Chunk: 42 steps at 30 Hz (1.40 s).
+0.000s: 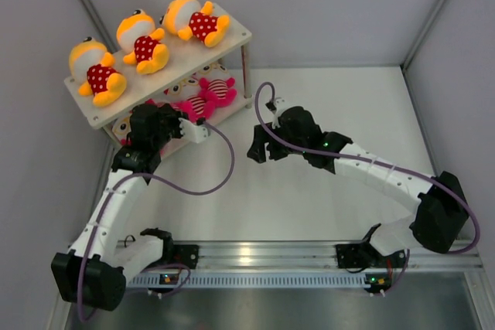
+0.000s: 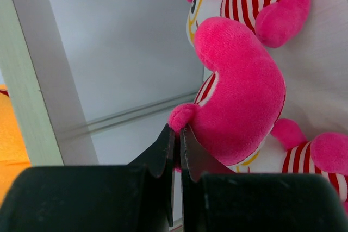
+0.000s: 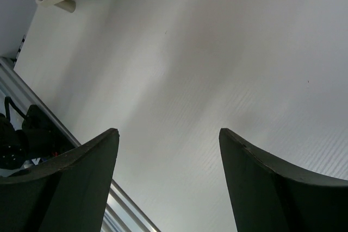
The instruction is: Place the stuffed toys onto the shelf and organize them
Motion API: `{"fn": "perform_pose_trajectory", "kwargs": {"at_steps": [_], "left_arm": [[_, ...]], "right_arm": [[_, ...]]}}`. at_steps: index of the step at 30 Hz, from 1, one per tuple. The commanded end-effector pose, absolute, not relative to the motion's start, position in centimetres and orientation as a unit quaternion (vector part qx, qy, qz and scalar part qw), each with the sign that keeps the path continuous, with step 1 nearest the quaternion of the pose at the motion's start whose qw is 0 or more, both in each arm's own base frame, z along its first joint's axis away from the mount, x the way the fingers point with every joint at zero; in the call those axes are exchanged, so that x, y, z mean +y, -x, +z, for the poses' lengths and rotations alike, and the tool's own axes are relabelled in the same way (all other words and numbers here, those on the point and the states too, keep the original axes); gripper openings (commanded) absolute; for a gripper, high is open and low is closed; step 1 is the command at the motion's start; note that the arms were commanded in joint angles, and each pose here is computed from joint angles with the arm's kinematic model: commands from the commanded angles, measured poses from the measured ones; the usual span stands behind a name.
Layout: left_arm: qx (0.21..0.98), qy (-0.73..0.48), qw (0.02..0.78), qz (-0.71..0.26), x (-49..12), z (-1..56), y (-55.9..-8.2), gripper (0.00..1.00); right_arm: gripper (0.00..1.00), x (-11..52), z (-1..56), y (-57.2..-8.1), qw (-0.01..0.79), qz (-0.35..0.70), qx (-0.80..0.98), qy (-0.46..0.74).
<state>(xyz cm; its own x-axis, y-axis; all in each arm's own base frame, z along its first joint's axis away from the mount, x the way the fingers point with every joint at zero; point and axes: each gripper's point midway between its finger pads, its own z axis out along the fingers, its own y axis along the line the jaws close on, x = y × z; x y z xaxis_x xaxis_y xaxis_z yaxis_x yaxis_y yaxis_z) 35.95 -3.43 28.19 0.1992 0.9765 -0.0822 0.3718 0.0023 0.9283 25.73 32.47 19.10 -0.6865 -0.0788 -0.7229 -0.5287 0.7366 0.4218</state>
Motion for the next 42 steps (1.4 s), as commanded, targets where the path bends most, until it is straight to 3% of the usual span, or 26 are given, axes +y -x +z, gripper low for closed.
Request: {"fn": "perform_pose_trajectory", "kwargs": {"at_steps": [1, 12, 19, 23, 37, 41, 42], "left_arm": [[0.503, -0.614, 0.498, 0.35, -4.0, 31.3, -36.7, 0.0], [0.498, -0.603, 0.506, 0.364, -2.5, 27.9, -38.5, 0.0], [0.548, -0.555, 0.541, 0.316, -1.5, 27.5, -39.6, 0.0], [0.591, -0.557, 0.533, 0.238, -2.2, 24.1, -38.1, 0.0], [0.634, -0.61, 0.453, 0.144, -2.0, 19.2, -33.2, 0.0], [0.645, -0.603, 0.446, 0.148, -1.5, 19.4, -33.2, 0.6], [0.644, -0.602, 0.448, 0.149, -1.6, 19.7, -33.2, 0.64]], "right_arm": [[0.75, 31.9, 21.2, -26.3, 0.385, 0.326, 0.846, 0.173], [0.75, 31.7, 21.0, -26.2, 0.383, 0.326, 0.847, 0.171], [0.75, 31.3, 21.0, -26.1, 0.386, 0.323, 0.848, 0.168], [0.75, 31.4, 20.9, -26.1, 0.384, 0.326, 0.848, 0.167], [0.76, 31.2, 21.3, -26.0, 0.385, 0.33, 0.846, 0.168], [0.75, 31.1, 21.4, -25.9, 0.386, 0.328, 0.845, 0.169], [0.75, 31.0, 21.5, -25.9, 0.387, 0.328, 0.845, 0.169]]}}
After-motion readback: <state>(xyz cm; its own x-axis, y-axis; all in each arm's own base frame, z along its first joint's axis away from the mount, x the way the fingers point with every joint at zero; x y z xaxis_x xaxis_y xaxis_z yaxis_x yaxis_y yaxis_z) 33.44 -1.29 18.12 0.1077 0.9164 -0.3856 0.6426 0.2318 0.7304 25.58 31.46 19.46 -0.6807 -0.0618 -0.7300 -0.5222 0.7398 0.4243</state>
